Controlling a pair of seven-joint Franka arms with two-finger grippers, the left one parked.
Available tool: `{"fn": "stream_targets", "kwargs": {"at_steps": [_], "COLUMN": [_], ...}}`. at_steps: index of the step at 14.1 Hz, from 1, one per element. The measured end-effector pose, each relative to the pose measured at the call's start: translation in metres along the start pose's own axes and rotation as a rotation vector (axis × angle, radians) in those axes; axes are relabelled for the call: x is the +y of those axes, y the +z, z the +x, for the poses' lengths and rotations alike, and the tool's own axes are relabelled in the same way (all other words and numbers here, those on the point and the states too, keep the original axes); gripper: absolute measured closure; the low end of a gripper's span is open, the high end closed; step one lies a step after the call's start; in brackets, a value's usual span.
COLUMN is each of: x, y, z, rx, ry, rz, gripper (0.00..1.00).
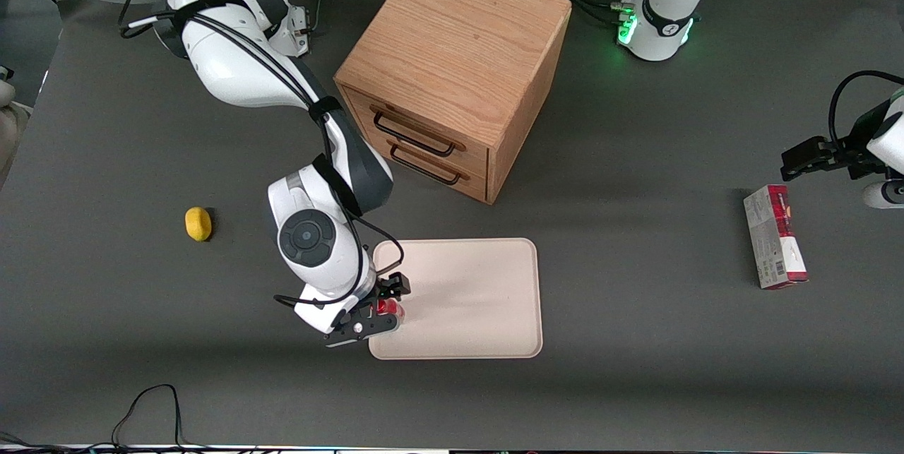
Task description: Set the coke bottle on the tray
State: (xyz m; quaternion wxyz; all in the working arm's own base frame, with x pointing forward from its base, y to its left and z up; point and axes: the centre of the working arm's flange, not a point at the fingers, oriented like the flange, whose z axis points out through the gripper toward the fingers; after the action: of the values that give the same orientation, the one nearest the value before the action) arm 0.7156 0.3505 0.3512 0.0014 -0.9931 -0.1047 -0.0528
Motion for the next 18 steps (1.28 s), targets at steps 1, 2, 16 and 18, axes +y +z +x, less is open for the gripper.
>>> {"fn": "stream_targets", "kwargs": {"at_steps": [1,2,16,18], "x": [0.001,0.003,0.137,0.176], "y": [-0.017,-0.038,-0.252,-0.259], "z": [-0.003,-0.006,-0.096,-0.107], "rx": [-0.014,-0.025,-0.155,-0.126], "ry": [0.002,0.003,0.113,0.125], "rz": [-0.006,-0.012,-0.08,-0.056], "gripper": [0.0,0.0,0.0,0.0]}}
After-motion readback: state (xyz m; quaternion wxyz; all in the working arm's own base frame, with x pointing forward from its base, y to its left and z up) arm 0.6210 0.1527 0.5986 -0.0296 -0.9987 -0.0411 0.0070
